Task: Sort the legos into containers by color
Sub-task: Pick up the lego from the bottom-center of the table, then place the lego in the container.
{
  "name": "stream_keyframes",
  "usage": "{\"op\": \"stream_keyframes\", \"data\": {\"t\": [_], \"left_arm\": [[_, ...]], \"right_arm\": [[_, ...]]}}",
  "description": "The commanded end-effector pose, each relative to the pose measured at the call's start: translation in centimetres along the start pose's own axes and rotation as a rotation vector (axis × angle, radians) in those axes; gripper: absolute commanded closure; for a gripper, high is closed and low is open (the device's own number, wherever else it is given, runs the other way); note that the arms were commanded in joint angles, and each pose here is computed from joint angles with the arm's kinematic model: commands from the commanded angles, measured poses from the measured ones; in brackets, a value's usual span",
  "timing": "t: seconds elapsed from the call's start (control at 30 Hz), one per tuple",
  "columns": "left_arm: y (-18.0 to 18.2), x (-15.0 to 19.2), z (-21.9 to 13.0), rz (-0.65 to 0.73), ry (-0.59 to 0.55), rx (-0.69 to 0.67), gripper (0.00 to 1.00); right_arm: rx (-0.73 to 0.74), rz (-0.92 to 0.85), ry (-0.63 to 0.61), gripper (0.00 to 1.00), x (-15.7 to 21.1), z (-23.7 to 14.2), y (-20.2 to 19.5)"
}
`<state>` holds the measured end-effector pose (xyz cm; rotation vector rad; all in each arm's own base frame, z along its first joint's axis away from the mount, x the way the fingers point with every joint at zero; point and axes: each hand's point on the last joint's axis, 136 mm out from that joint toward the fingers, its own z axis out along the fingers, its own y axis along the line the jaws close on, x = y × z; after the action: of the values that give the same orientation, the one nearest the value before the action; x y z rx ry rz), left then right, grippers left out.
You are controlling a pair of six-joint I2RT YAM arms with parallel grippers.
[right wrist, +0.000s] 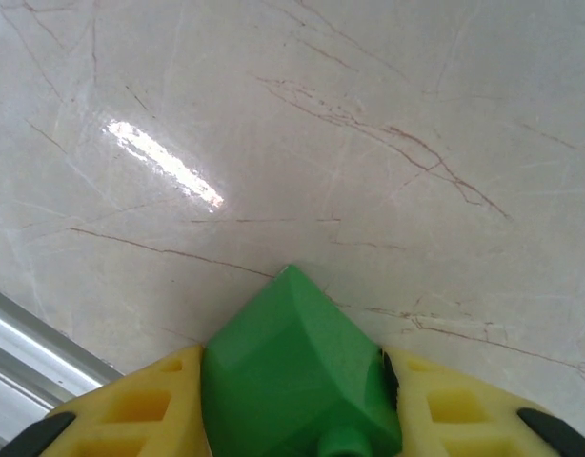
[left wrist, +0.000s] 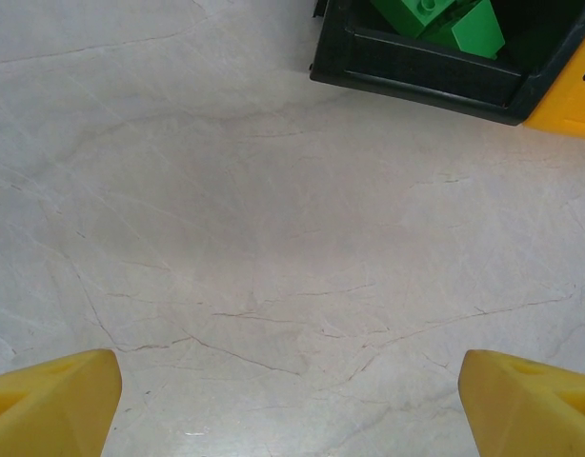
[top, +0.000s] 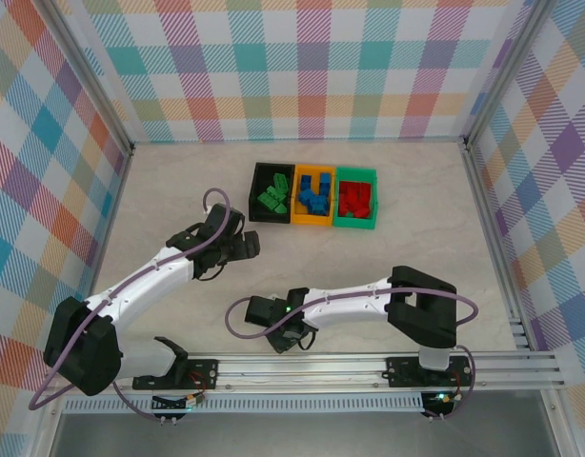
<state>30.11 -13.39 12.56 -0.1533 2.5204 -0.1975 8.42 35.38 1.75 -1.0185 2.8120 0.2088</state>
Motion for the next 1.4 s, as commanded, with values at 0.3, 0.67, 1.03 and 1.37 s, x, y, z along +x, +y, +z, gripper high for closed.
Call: {"op": "stream_keyframes", "data": {"t": [0.3,0.67,1.03,1.37], "left_arm": [[2.0,2.0,0.7,-0.050,0.027,-0.063,0.09],[2.8,4.9,0.3,-0.138,0.062,-0.020,0.09],[3.3,6.3,-1.0,-0.156,0.088,0.004,0.09],[5.3,5.6,-2.2,-0.119,0.036,-0.082,0.10]], "right_arm": [[-0.145,0.103,-0.250,0.68,-7.2,-5.4,-3.1],[-0.205,0.187,-0.472,0.68,-19.9,-11.3,-12.4],[-0.183,0.179,-0.538,0.65,-32.3,-10.1,-17.9],[-0.159,0.159,-0.541,0.43,-35.9,-8.8,-18.6]]}}
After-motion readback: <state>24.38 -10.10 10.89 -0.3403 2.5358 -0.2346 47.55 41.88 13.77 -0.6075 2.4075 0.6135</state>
